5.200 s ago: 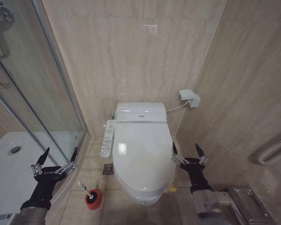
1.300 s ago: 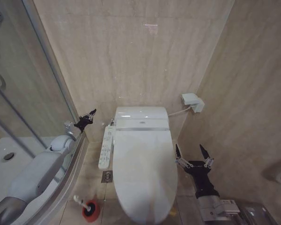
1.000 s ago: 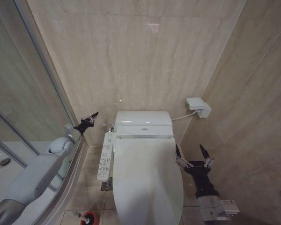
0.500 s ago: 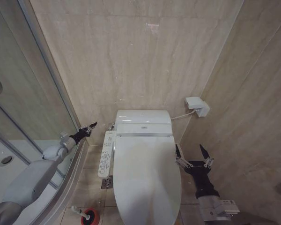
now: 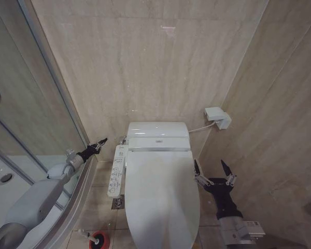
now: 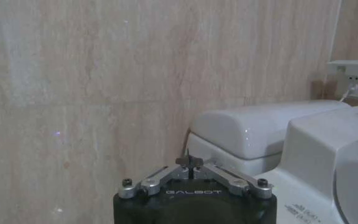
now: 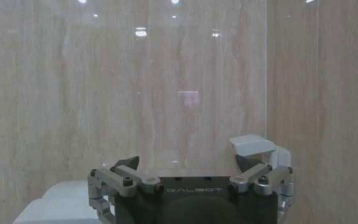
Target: Open the toilet lid, clean the toilet bowl with a toilet brush, close the toilet lid, and flush.
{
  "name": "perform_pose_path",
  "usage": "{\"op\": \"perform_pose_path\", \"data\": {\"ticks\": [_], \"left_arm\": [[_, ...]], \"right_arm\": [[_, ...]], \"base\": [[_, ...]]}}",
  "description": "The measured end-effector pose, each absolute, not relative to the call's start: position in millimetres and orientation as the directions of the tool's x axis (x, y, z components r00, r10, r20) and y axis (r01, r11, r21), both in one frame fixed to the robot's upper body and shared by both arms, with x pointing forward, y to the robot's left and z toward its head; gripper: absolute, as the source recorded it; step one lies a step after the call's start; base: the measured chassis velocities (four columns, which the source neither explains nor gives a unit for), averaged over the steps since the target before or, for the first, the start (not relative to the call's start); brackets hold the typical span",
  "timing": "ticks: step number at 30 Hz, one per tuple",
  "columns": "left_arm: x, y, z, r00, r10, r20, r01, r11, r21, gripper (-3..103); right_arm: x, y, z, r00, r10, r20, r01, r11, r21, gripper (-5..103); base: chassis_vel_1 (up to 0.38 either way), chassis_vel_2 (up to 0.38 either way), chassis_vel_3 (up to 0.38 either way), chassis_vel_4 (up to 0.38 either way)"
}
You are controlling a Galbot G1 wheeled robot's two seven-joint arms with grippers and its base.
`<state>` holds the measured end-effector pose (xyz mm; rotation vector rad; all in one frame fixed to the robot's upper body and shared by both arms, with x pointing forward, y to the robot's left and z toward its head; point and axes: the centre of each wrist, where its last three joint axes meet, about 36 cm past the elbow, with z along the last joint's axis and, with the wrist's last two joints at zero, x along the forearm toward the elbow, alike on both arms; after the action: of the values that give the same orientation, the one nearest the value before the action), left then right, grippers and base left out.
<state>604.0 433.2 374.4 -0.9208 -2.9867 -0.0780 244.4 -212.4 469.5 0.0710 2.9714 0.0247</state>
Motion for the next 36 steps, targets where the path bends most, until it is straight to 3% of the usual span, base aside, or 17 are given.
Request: {"op": "perform_pose_path", "data": {"ticks": [36], "left_arm": [[591,433,370,-0.817,0.576,0.018,0.577,0.817,0.014,0]], "right_arm": [[244,-212,470,-0.985,0.049,-0.168,0.046,0.999,0.020,100]], "base": [[-0.002,-0.001,0.001,0.001]]}}
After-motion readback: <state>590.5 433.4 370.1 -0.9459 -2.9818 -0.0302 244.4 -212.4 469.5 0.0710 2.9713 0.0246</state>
